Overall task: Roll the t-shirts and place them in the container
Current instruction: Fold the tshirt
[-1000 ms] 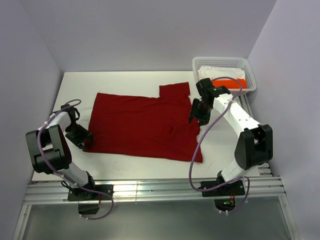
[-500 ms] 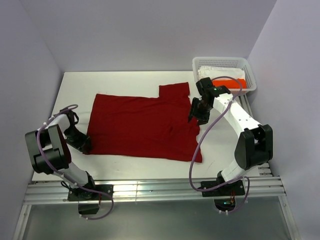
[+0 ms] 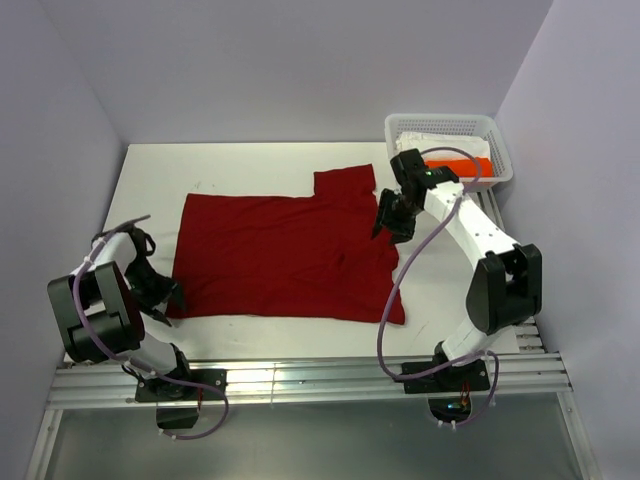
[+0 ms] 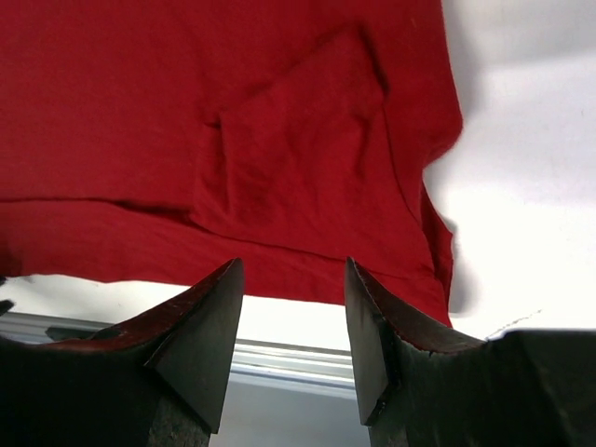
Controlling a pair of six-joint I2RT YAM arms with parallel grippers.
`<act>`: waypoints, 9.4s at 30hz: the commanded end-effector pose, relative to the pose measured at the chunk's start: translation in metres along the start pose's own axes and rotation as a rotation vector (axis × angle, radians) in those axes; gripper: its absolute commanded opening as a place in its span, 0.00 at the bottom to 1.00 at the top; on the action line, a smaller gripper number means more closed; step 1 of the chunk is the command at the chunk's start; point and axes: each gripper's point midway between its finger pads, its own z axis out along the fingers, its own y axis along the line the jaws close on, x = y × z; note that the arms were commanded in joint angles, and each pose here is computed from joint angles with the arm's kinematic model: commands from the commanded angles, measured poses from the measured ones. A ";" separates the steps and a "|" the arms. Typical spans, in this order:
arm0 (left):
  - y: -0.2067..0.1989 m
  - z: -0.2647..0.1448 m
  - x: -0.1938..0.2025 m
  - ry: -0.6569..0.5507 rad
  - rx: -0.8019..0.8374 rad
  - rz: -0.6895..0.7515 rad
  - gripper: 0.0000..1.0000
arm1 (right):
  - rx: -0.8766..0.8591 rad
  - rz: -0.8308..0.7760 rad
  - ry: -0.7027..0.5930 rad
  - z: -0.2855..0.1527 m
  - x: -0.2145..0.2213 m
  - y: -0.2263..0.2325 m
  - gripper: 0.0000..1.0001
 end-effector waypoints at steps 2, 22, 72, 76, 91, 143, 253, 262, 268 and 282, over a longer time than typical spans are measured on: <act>-0.004 -0.066 -0.041 -0.182 0.002 0.010 0.66 | -0.058 -0.063 -0.110 -0.016 -0.050 0.034 0.55; -0.253 -0.182 -0.173 -0.568 0.713 0.275 0.91 | 0.057 -0.038 -0.504 0.068 -0.237 0.079 0.55; -0.359 -0.131 -0.215 -0.520 0.819 0.369 0.89 | 0.064 0.207 -0.503 0.165 -0.308 0.014 0.49; -0.362 -0.130 -0.216 -0.519 0.823 0.363 0.89 | 0.051 0.259 -0.450 0.177 -0.300 0.004 0.49; -0.361 -0.107 -0.219 -0.501 0.734 0.356 0.88 | 0.167 0.012 -0.534 0.154 -0.299 0.022 0.57; -0.287 -0.111 -0.217 -0.589 0.475 0.377 0.00 | 0.143 -0.043 -0.435 0.148 -0.221 0.059 0.17; -0.155 -0.122 -0.135 -0.542 0.465 0.269 0.00 | -0.278 -0.179 -0.511 -0.011 -0.058 0.039 0.00; -0.140 -0.091 -0.128 -0.476 0.390 0.257 0.00 | -0.257 -0.173 -0.410 0.013 -0.021 0.027 0.00; -0.129 -0.062 -0.116 -0.393 0.328 0.239 0.02 | -0.222 -0.157 -0.252 0.038 0.015 0.016 0.40; -0.144 -0.140 -0.127 -0.587 0.487 0.233 0.52 | -0.283 -0.290 -0.331 0.002 -0.048 0.068 0.58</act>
